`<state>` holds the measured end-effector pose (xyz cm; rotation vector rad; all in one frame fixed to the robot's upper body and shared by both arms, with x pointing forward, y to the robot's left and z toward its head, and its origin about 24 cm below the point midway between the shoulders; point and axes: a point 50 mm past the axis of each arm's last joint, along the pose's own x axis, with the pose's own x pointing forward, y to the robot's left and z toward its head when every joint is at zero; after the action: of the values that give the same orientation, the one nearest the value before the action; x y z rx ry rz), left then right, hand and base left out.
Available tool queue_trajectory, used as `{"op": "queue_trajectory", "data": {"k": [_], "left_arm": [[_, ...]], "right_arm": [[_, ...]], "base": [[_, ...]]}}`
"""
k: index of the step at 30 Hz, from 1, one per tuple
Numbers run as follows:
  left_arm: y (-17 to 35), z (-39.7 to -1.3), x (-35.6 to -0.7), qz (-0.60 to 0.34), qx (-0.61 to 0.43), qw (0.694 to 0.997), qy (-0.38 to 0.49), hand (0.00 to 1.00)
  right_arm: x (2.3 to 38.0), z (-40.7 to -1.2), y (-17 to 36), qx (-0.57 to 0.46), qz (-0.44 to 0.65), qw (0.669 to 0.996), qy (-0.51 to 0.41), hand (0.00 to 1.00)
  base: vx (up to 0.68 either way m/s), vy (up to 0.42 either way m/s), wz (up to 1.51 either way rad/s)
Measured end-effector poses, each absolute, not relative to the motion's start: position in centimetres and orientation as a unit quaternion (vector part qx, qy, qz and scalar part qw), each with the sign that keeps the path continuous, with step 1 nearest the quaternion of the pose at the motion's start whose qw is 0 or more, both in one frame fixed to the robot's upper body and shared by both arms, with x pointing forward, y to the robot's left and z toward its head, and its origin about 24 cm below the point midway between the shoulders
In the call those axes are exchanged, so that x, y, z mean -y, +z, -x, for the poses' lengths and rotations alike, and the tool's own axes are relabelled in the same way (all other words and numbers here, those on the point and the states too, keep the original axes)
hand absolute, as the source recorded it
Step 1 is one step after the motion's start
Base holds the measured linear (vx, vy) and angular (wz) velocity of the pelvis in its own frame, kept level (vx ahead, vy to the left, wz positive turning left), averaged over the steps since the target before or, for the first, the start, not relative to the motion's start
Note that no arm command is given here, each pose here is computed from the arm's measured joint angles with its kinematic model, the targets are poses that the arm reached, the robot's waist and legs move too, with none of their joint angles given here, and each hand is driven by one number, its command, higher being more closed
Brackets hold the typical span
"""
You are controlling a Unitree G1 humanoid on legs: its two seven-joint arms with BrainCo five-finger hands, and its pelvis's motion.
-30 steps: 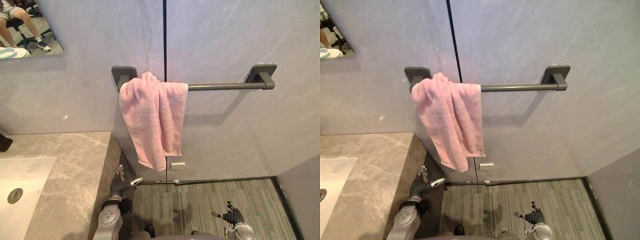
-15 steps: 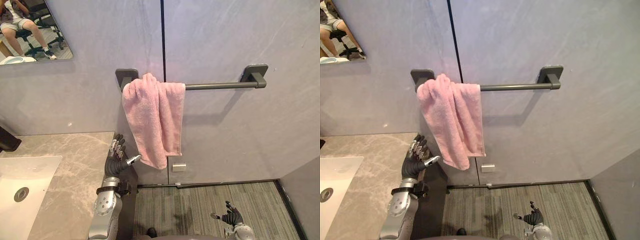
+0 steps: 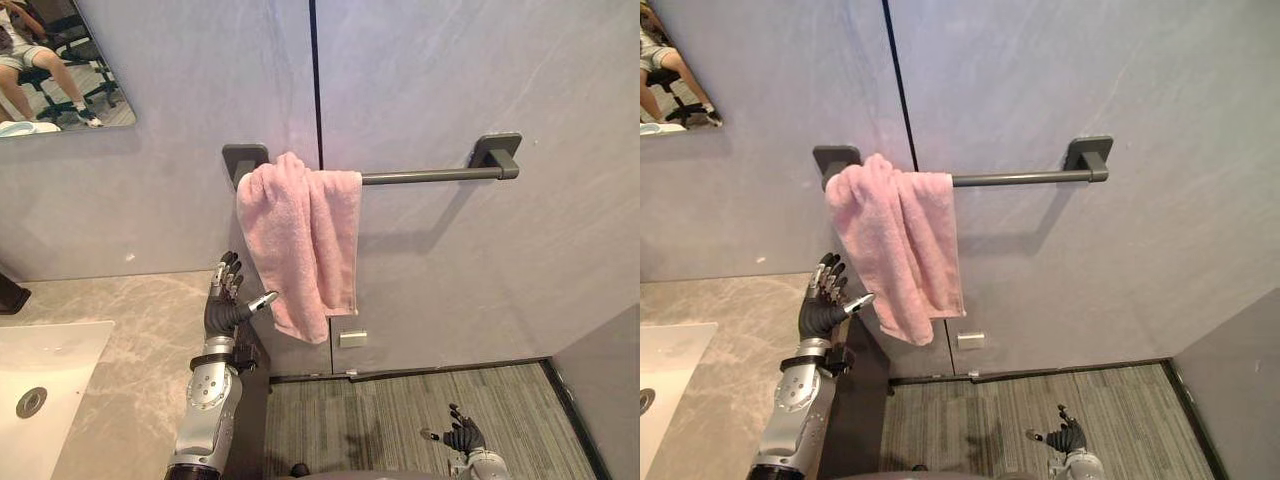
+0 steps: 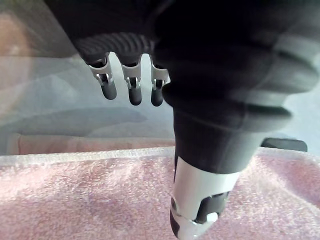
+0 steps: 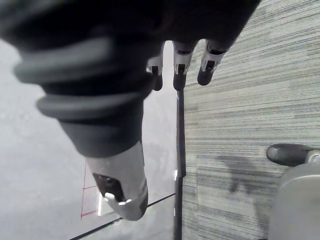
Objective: Organize washtable
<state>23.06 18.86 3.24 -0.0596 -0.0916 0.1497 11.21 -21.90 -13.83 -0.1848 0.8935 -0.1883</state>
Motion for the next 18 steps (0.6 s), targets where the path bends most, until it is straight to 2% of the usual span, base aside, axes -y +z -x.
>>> {"op": "queue_trajectory", "data": {"k": [11,12,18], "left_arm": [[3.2,-24.2,-19.4,-0.007,0.042,0.997,0.066,0.00],[3.2,-24.4,-19.5,-0.012,0.040,0.997,0.065,1.00],[2.8,-24.7,-19.1,-0.028,0.025,0.998,0.046,1.00]], "right_arm": [[21.5,-11.7,-13.8,-0.427,0.091,0.897,-0.075,0.00],[21.5,-11.9,-13.7,-0.425,0.091,0.898,-0.072,0.00],[21.4,-11.9,-13.7,-0.425,0.093,0.898,-0.063,0.00]], "base": [[0.00,-0.005,0.00],[-0.04,-0.022,-0.03],[-0.04,-0.018,-0.04]]}}
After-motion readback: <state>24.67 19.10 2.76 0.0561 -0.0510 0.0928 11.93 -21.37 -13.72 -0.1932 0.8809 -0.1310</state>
